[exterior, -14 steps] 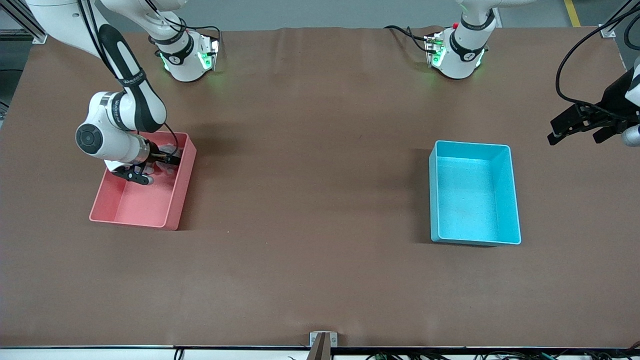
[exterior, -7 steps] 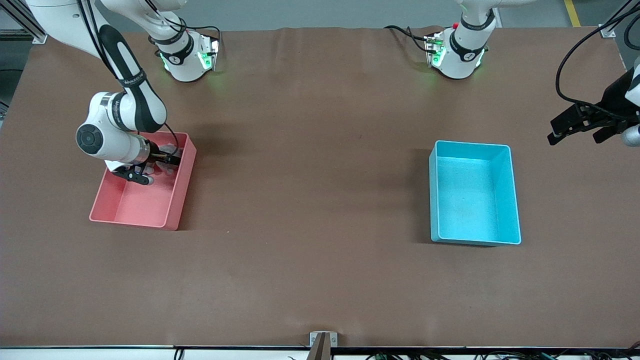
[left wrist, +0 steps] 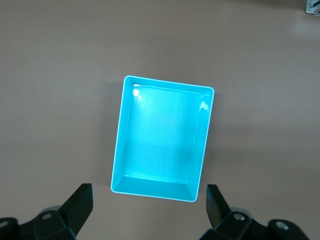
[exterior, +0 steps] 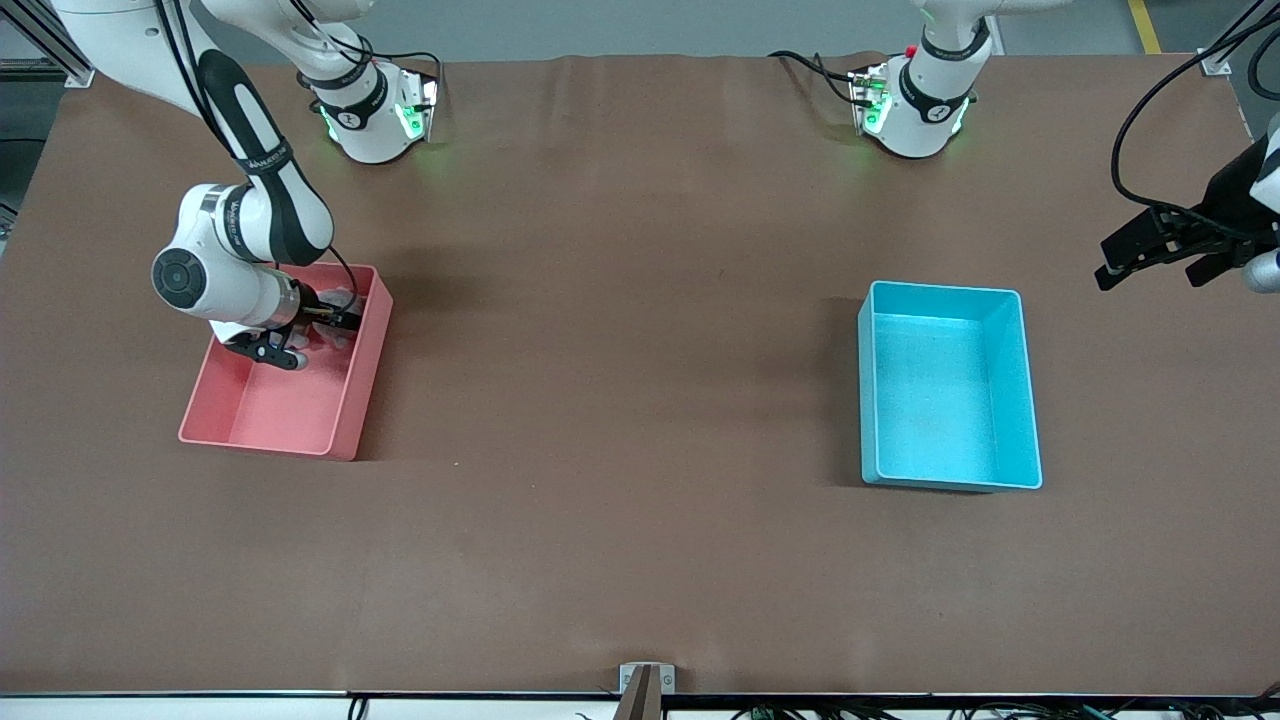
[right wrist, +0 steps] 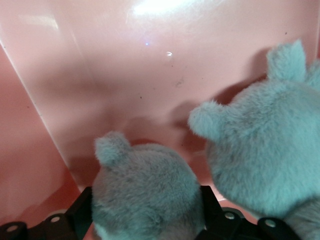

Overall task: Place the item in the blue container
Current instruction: 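Lower the open right gripper onto one gray plush toy, then close the right gripper on the gray plush toy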

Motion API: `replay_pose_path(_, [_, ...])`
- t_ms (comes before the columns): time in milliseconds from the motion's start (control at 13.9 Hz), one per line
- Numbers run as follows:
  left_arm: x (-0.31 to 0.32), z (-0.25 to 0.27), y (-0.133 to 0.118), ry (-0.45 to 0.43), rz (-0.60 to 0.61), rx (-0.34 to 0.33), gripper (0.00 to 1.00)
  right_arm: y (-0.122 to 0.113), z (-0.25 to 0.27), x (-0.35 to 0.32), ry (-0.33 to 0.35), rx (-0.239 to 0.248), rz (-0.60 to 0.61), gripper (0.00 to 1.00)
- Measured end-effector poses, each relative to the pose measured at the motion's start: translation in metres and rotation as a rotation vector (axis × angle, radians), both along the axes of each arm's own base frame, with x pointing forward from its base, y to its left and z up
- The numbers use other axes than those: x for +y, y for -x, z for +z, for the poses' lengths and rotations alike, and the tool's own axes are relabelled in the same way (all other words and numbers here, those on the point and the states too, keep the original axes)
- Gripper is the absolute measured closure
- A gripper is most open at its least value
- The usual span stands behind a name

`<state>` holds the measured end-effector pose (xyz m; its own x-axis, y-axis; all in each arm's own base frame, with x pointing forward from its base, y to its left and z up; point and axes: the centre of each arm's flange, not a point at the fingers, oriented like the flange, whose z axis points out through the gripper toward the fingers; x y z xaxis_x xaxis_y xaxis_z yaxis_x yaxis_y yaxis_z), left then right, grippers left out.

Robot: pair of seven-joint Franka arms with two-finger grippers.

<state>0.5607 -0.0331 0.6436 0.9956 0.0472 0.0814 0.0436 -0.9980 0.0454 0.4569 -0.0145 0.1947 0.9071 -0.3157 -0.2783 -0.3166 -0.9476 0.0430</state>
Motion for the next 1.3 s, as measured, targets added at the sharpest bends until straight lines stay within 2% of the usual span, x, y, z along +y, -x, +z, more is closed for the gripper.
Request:
replay_pose_path(72, [0.0, 0.0, 0.0, 0.0, 0.0, 0.0, 0.0, 0.0, 0.0, 0.0, 0.0, 0.0, -0.001, 0.19])
replay_pose_path(144, [0.0, 0.0, 0.0, 0.0, 0.0, 0.0, 0.0, 0.0, 0.0, 0.0, -0.001, 0.0, -0.001, 0.2])
replay_pose_path(216, [0.0, 0.0, 0.0, 0.0, 0.0, 0.0, 0.0, 0.0, 0.0, 0.0, -0.001, 0.0, -0.002, 0.27])
replay_pose_path(433, [0.0, 0.0, 0.0, 0.0, 0.0, 0.0, 0.0, -0.0002, 0.0002, 0.0001, -0.004, -0.001, -0.007, 0.3])
replay_pose_path(577, [-0.0001, 0.0, 0.0, 0.0, 0.0, 0.0, 0.0, -0.0008, 0.0006, 0.0001, -0.006, -0.002, -0.012, 0.41])
replay_pose_path(722, [-0.0001, 0.0, 0.0, 0.0, 0.0, 0.0, 0.0, -0.001, 0.0008, 0.0002, -0.009, -0.002, -0.017, 0.45])
replay_pose_path(1299, [-0.0001, 0.0079, -0.0001, 0.001, 0.0, -0.017, 0.0, -0.0012, 0.001, 0.0002, -0.011, -0.002, -0.022, 0.48])
